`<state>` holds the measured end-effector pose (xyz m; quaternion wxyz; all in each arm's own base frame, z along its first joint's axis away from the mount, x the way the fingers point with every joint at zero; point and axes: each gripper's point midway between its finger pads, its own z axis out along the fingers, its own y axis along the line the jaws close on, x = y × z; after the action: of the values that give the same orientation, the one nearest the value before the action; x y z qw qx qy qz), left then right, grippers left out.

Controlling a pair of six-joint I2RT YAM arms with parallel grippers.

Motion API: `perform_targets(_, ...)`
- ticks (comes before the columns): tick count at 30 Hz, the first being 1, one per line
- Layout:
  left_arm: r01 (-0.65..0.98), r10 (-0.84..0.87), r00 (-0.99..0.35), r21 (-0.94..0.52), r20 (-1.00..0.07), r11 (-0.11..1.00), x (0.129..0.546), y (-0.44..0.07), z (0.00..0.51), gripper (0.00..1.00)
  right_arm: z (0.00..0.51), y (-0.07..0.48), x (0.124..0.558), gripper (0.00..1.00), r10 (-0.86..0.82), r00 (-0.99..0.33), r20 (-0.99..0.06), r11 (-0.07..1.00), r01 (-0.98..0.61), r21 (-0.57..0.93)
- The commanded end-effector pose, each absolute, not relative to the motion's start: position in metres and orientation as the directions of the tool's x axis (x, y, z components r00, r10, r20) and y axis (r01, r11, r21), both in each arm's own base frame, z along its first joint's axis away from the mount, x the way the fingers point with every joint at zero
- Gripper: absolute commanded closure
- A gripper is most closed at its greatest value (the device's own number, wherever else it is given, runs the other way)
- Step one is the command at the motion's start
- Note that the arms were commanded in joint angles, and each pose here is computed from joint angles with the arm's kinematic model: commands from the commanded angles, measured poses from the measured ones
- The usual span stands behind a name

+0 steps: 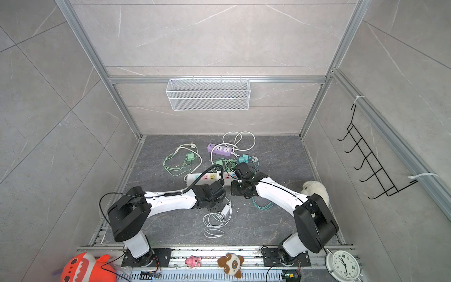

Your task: Insert the plug

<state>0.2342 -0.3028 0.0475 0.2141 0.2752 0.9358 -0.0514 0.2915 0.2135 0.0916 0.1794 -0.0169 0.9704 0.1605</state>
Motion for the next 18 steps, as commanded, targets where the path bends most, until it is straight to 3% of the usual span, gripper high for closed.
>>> perform_targets(1,0.538,0.452,-0.637,0.059,-0.625,0.841,0.263,-0.314,0.114,0.68,0.119,0.212,0.301,0.46,0.008,-0.905,-0.425,0.946,-0.13,0.296)
perform_targets(9,0.596,0.377,-0.42,0.063,-0.825,0.801,0.273,-0.322,0.184,0.68,0.172,0.231,0.309,0.46,0.01,-0.852,-0.523,0.889,-0.232,0.395)
perform_targets(18,0.692,0.326,-0.218,0.09,-0.92,0.717,0.277,-0.354,0.212,0.66,0.234,0.218,0.305,0.46,0.081,-0.795,-0.601,0.816,-0.294,0.498)
